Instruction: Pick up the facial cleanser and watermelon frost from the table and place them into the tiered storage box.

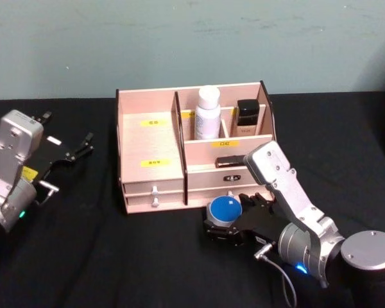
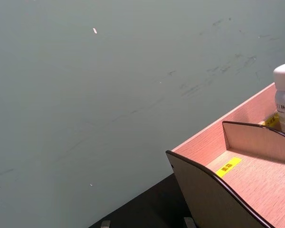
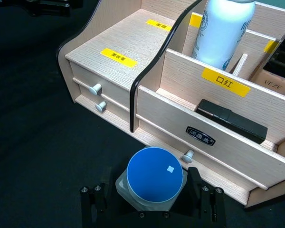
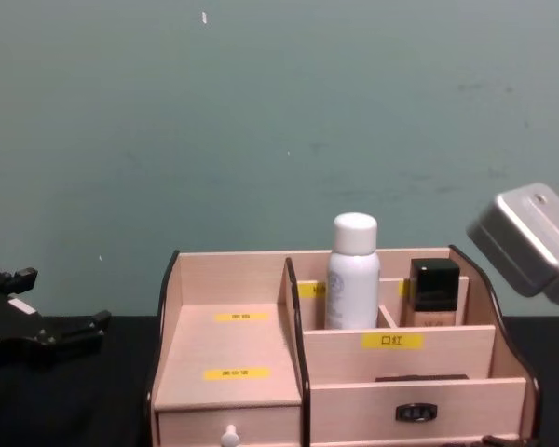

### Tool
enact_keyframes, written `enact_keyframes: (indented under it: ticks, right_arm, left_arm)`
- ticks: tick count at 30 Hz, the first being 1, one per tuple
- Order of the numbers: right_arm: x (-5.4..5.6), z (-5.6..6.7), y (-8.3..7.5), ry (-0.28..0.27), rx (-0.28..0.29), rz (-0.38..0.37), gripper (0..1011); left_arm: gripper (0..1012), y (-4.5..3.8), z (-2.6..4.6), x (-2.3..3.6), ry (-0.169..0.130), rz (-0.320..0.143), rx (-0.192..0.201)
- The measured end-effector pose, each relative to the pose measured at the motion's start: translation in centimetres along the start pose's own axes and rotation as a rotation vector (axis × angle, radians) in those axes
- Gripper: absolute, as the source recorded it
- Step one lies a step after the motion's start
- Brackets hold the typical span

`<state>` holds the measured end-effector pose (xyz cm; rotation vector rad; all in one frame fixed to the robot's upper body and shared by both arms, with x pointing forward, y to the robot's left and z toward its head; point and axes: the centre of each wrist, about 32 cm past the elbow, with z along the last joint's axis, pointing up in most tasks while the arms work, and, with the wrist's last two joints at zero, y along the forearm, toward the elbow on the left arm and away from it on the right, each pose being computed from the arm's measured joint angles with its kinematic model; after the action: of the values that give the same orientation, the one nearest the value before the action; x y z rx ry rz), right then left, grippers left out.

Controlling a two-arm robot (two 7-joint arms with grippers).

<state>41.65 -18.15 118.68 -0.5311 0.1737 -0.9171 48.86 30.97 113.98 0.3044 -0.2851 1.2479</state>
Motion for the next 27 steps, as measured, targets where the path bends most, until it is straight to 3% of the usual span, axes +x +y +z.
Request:
enact_keyframes:
  ticks: [27]
  right_arm:
    - [-0.01, -0.13, 0.41, -0.012, -0.004, -0.027, 1003]
  left_arm:
    - [1001, 0.0, 0.0, 0.0, 0.0, 0.0, 0.0]
